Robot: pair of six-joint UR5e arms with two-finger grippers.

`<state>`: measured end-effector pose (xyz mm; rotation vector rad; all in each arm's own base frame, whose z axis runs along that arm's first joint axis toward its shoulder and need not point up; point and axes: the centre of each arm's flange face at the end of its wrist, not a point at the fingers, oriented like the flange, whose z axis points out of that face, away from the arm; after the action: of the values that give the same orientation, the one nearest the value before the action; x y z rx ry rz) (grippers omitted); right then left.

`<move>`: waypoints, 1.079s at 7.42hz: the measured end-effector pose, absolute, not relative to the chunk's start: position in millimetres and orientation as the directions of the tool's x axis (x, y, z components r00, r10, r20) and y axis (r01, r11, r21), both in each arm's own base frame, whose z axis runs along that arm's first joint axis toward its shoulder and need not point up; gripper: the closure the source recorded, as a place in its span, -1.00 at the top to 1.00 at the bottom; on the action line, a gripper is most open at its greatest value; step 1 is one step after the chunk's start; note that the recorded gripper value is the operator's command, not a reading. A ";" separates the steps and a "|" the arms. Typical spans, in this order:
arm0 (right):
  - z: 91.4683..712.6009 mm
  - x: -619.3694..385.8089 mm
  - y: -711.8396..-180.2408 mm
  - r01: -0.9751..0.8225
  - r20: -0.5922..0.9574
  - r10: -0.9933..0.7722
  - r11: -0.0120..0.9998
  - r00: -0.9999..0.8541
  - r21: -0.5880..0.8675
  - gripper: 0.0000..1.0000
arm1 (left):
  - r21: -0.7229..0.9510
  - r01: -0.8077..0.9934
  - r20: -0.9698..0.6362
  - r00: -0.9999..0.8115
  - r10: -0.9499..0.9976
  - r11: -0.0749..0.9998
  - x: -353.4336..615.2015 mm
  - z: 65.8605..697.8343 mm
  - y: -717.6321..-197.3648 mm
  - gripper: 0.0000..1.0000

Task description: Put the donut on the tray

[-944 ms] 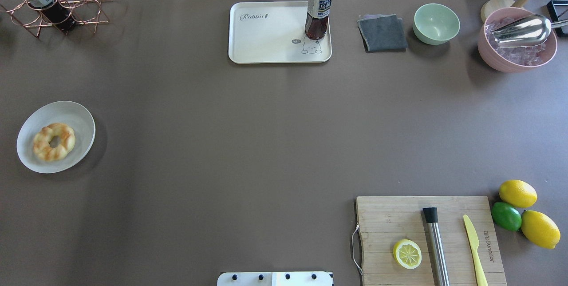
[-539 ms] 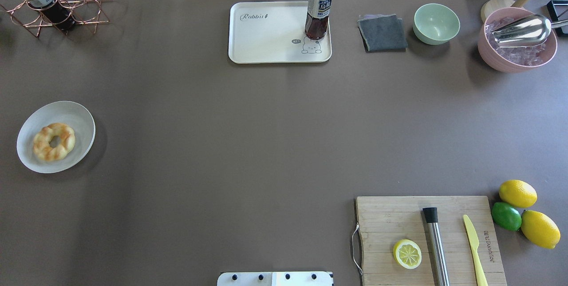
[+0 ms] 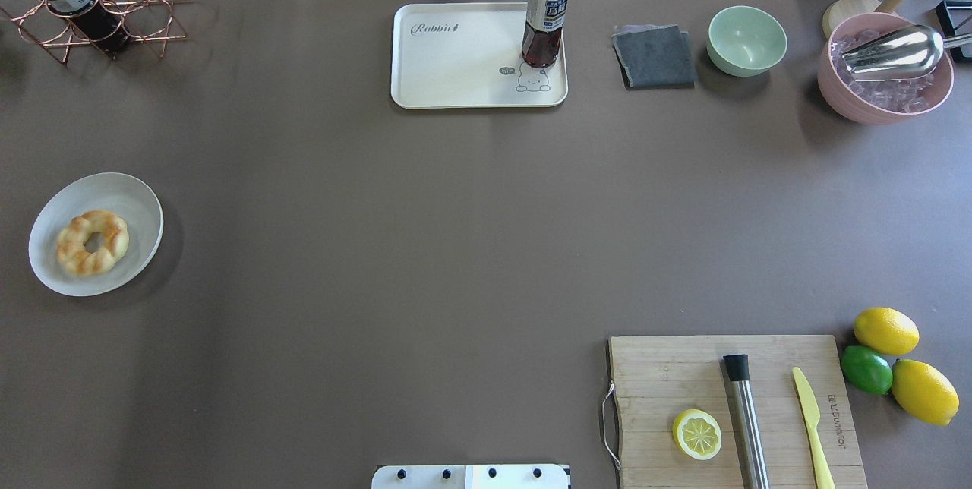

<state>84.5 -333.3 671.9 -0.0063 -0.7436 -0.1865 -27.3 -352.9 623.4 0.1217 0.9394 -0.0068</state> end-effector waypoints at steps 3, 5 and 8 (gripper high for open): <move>672.5 84.6 -333.5 0.170 0.673 -0.164 0.984 0.721 0.058 0.99 | 0.142 0.076 -0.801 0.594 0.070 0.987 -30.8 628.5 -354.4 0.96; 672.6 84.7 -333.5 0.170 0.672 -0.165 0.984 0.722 0.058 0.98 | 0.151 0.077 -0.798 0.598 0.076 0.985 -30.9 630.4 -355.3 0.96; 674.6 84.9 -332.8 0.172 0.670 -0.164 0.984 0.724 0.055 0.99 | 0.160 0.077 -0.745 0.664 0.068 0.984 -31.3 637.4 -358.3 0.96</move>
<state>84.9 -332.8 674.6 -0.0115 -0.7385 -0.1855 -31.3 -358.3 637.4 0.1836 0.8458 -0.0051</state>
